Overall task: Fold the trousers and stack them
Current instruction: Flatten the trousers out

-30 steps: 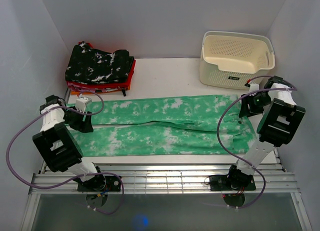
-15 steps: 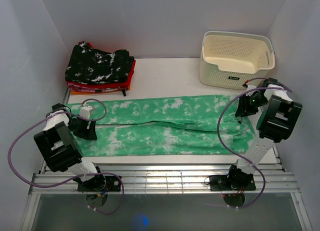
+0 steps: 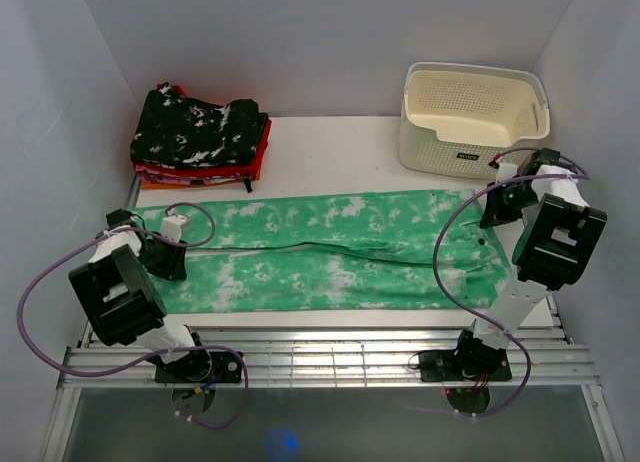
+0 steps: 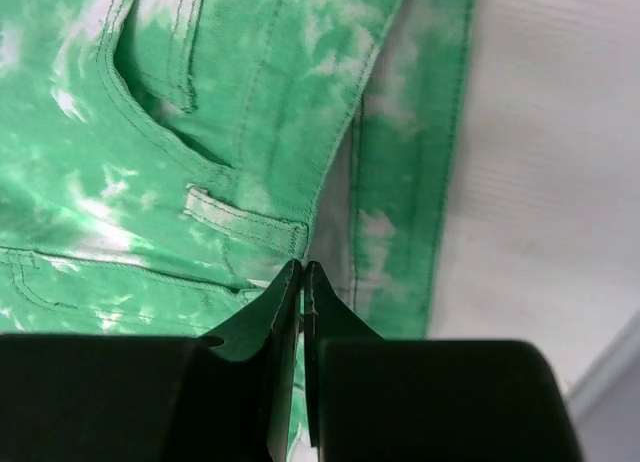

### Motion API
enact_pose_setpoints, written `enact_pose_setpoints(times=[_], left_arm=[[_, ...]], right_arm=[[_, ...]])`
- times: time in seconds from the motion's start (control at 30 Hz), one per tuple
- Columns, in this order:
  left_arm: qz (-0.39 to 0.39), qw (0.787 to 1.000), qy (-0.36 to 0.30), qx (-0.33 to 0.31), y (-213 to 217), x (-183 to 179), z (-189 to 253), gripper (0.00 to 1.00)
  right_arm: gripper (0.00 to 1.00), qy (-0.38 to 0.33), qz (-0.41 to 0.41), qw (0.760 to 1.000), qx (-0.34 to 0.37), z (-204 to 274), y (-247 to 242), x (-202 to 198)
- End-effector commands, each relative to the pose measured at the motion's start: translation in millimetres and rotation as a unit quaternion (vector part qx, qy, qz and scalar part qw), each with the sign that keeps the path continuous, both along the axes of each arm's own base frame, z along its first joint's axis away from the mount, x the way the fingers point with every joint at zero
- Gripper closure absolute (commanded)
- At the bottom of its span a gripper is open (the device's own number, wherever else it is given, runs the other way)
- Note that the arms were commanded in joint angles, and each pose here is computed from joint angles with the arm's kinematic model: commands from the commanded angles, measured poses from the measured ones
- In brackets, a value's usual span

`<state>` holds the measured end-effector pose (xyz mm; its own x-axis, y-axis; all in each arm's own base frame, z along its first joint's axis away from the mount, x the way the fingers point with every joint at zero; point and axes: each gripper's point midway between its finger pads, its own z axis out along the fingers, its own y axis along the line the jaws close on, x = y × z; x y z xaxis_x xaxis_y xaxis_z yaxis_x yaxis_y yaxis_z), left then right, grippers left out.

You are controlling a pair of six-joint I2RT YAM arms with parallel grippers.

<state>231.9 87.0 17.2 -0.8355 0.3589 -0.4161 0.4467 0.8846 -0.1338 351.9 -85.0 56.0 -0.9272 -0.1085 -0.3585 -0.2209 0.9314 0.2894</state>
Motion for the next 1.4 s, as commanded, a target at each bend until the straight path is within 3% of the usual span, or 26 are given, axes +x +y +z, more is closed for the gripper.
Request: enact_pose_setpoints(times=[0.0, 0.1, 0.2, 0.4, 0.43, 0.47, 0.57, 0.63, 0.73, 0.83, 0.93, 0.97, 1.07, 1.37], left_arm=[[0.002, 0.996, 0.069, 0.05, 17.7, -33.4, -29.9, 0.58], [0.005, 0.995, 0.081, 0.053, 24.9, -36.6, -33.1, 0.67], [0.004, 0.995, 0.085, 0.056, 28.3, -34.6, -31.9, 0.73], [-0.01, 0.995, 0.095, 0.041, 24.3, -36.8, -25.0, 0.7], [-0.016, 0.995, 0.097, 0.03, 19.3, -39.4, -22.6, 0.68], [-0.02, 0.995, 0.096, 0.024, 16.9, -39.9, -20.2, 0.59], [-0.026, 0.996, 0.084, 0.005, 7.6, -39.6, -8.2, 0.47], [-0.024, 0.998, 0.059, -0.003, 3.3, -33.2, 6.7, 0.41], [-0.016, 0.999, 0.038, -0.012, 0.6, -24.1, 25.4, 0.37], [-0.006, 0.999, 0.026, -0.028, -3.4, -17.1, 39.3, 0.33], [-0.001, 0.999, 0.027, -0.041, -6.1, -14.5, 42.7, 0.2], [0.004, 0.999, 0.03, -0.045, -6.9, -14.2, 42.4, 0.2], [0.01, 0.998, 0.028, -0.054, -8.2, -10.9, 42.8, 0.19], [0.026, 0.997, 0.038, -0.058, -14.0, -20.3, 27.3, 0.16]], right_arm=[[0.92, -0.088, -0.006, 0.992, -0.095, 57.5, -29.4, 20.2], [0.92, -0.092, -0.015, 0.986, -0.141, 53.0, -46.2, 21.4], [0.92, -0.07, -0.016, 0.987, -0.14, 35.2, -47.1, 16.8], [0.91, -0.03, -0.011, 0.986, -0.161, -2.4, -53.0, 2.1], [0.85, -0.026, -0.008, 0.987, -0.159, -3.7, -52.7, 1.0], [0.66, -0.015, -0.004, 0.988, -0.155, -5.5, -50.5, -3.0], [0.38, -0.023, 0.006, 0.987, -0.158, 8.8, -49.8, -5.4], [0.33, -0.035, 0.02, 0.986, -0.162, 22.8, -48.6, -6.8], [0.08, -0.048, 0.052, 0.987, -0.148, 51.1, -37.4, -15.7], [0.1, -0.029, 0.106, 0.986, -0.122, 63.1, -20.2, -42.5], [0.01, 0.012, 0.137, 0.985, -0.109, 58.9, -12.4, -72.3], [0.1, 0.027, 0.139, 0.983, -0.117, 55.6, -15.0, -80.9], [0.16, 0.073, 0.139, 0.98, -0.124, 36.0, -15.9, -106.3], [0.21, 0.087, 0.092, 0.982, -0.141, -2.2, -19.4, -127.3]])
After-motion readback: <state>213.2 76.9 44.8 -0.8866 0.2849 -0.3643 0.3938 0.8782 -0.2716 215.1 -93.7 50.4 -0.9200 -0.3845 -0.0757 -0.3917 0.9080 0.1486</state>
